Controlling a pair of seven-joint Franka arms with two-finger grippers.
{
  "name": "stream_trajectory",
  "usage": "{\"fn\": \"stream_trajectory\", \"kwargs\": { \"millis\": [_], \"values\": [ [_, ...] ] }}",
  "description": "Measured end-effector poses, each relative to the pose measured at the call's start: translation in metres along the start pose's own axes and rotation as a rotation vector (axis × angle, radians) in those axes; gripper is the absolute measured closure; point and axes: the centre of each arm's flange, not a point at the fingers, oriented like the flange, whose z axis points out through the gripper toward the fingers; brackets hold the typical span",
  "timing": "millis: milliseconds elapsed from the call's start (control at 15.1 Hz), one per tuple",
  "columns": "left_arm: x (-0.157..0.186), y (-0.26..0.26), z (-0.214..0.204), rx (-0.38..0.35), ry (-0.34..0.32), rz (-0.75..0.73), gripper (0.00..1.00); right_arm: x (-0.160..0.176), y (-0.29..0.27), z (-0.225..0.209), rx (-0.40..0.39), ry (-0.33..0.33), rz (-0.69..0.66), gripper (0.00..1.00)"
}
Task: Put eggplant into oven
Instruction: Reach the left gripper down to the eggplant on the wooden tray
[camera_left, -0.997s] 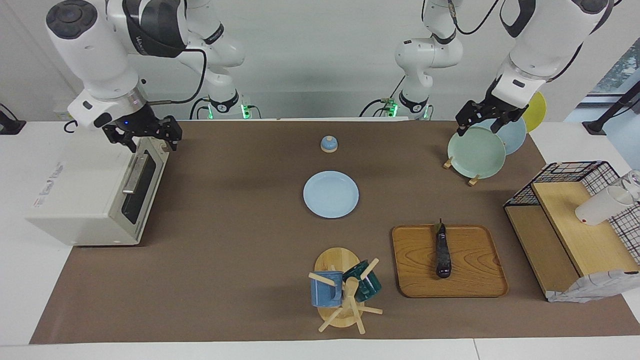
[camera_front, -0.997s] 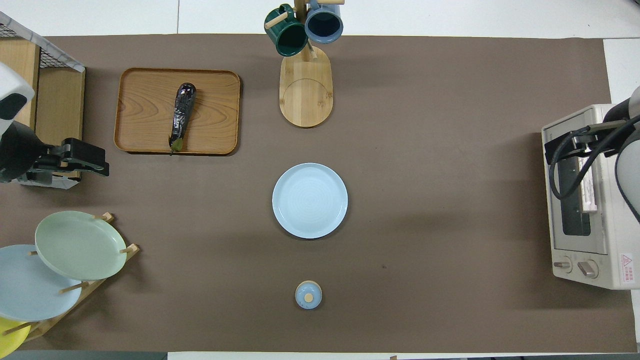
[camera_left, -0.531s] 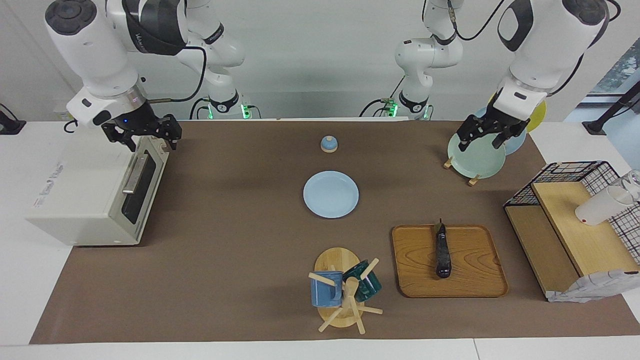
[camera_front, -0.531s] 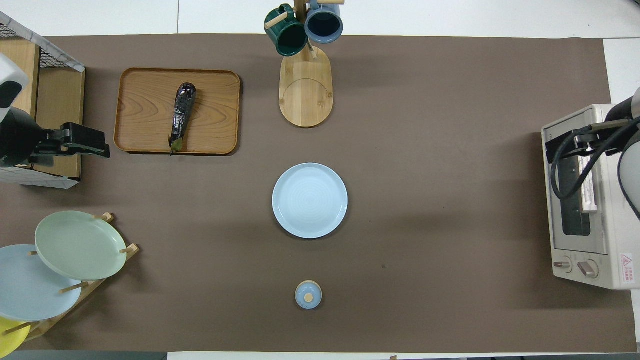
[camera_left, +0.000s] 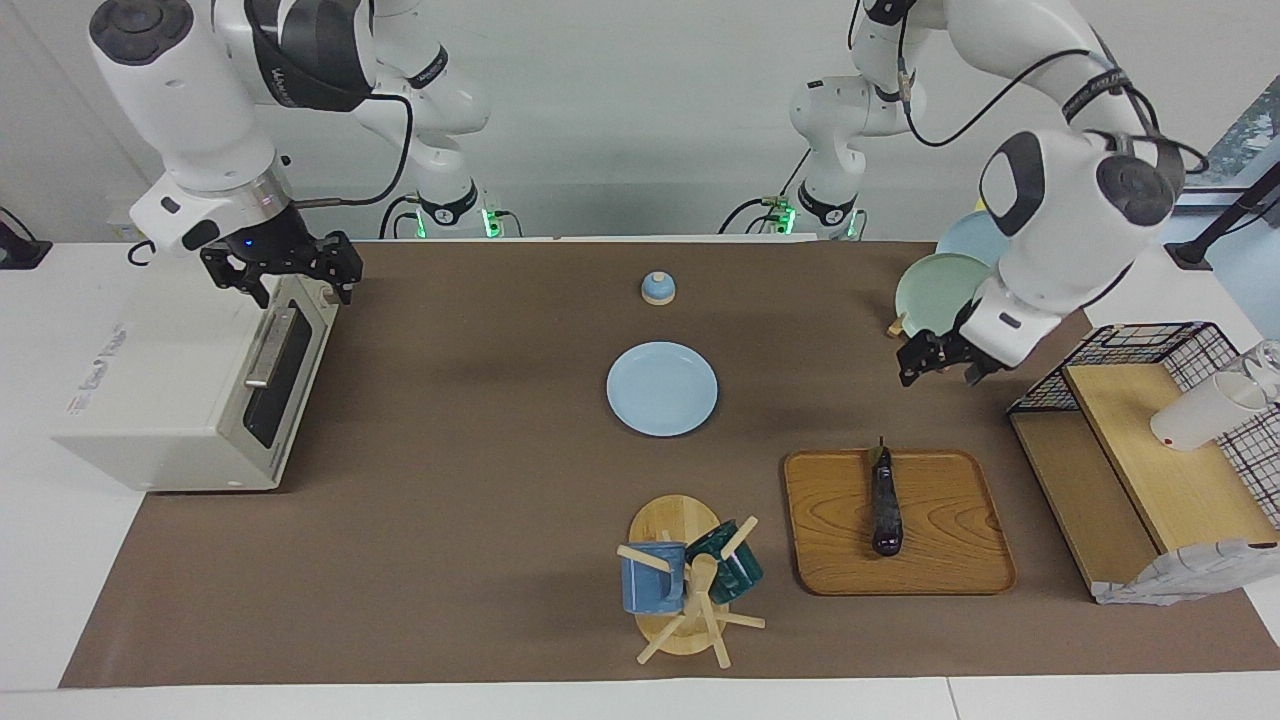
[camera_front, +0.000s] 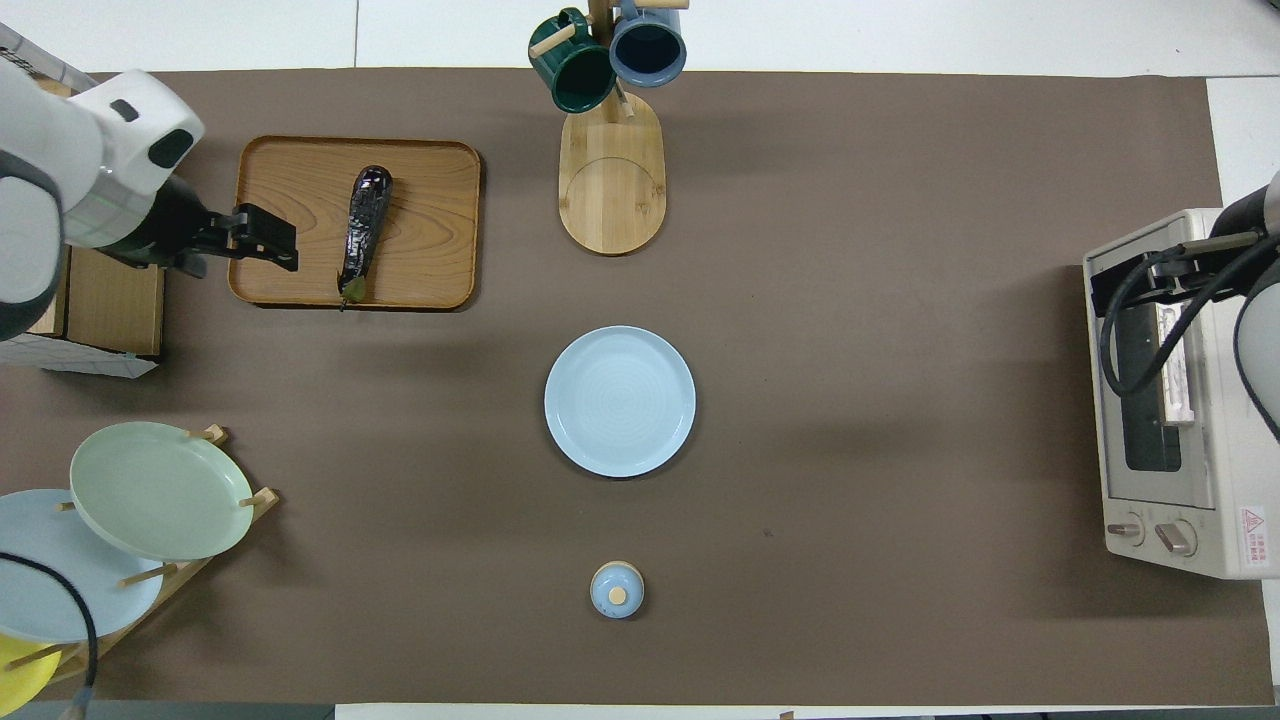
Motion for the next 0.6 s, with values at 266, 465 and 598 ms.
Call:
{"fn": "stream_trajectory", "kwargs": {
  "millis": [266, 465, 598],
  "values": [
    [0.033, -0.001, 0.046, 0.0, 0.029, 0.072, 0.0, -0.005, 0.018, 0.028, -0.007, 0.017, -0.005, 0.67],
    [0.035, 0.004, 0.066, 0.028, 0.035, 0.136, 0.0, -0.011, 0.035, 0.052, -0.057, 0.005, 0.006, 0.96],
    [0.032, 0.016, 0.079, 0.029, 0.036, 0.169, 0.0, -0.016, 0.05, 0.072, -0.086, -0.013, 0.018, 0.99]
  ]
}}
